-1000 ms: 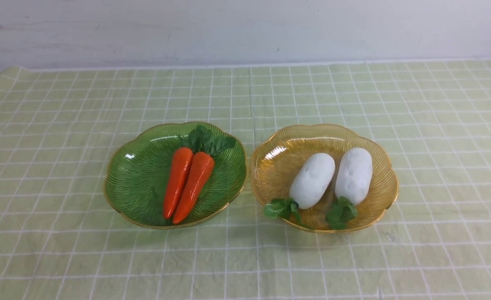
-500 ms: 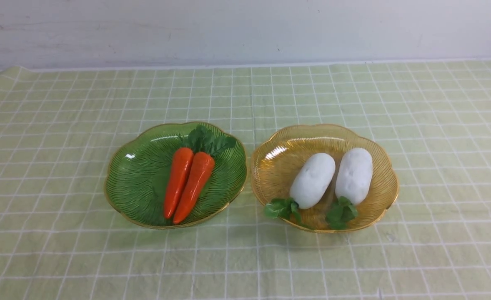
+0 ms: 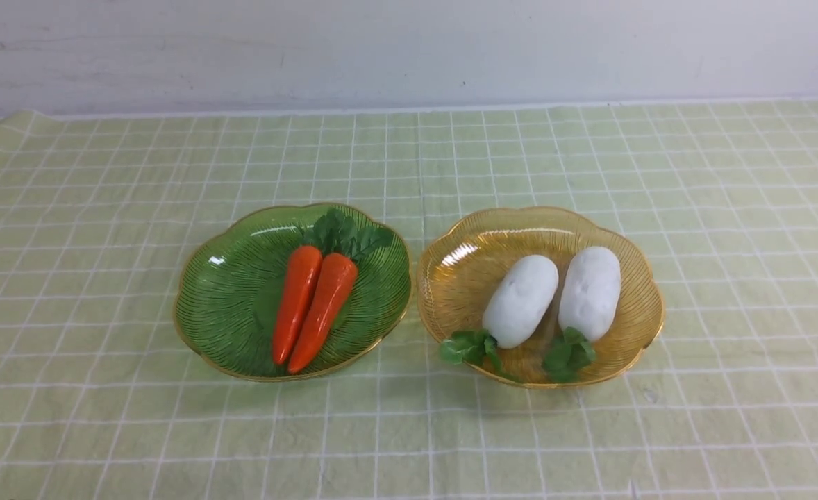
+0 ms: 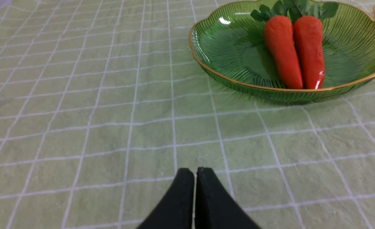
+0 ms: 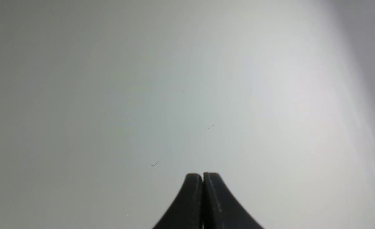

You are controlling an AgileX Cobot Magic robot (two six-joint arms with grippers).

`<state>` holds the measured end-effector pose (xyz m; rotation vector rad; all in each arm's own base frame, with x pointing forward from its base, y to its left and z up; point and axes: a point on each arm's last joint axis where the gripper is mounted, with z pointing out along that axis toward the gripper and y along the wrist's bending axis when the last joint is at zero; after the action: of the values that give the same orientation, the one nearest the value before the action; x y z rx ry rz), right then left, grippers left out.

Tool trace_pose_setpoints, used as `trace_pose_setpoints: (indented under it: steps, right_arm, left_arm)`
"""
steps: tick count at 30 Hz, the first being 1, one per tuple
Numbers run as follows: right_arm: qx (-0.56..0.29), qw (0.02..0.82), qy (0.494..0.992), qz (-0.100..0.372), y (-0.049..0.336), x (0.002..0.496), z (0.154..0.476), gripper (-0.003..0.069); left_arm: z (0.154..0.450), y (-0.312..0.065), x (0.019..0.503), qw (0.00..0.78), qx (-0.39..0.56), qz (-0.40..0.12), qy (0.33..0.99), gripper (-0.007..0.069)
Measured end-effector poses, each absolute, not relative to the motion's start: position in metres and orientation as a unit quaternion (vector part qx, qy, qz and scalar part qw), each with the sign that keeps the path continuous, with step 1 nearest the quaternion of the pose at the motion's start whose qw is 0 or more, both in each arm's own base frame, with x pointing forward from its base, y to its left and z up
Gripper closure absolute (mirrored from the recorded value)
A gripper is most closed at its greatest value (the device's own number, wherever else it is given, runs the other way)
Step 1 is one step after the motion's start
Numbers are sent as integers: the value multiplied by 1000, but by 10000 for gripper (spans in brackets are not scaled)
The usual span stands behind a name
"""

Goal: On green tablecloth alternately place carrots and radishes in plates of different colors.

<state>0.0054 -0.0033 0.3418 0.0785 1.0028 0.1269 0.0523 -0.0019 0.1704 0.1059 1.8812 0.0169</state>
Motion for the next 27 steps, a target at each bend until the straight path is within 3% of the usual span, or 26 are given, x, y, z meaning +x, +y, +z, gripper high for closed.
trace_pose_setpoints:
  steps: [20,25,27]
  right_arm:
    - [34,875,480,54,-3,5,342,673]
    - [-5,872,489,-8,-2,7,339,673]
    - [-45,855,514,-60,-1,14,327,673]
  left_arm:
    - [170,-2,52,588,46,8,807,633]
    - [170,-2,52,588,46,8,807,633]
    - [170,-2,52,588,46,8,807,633]
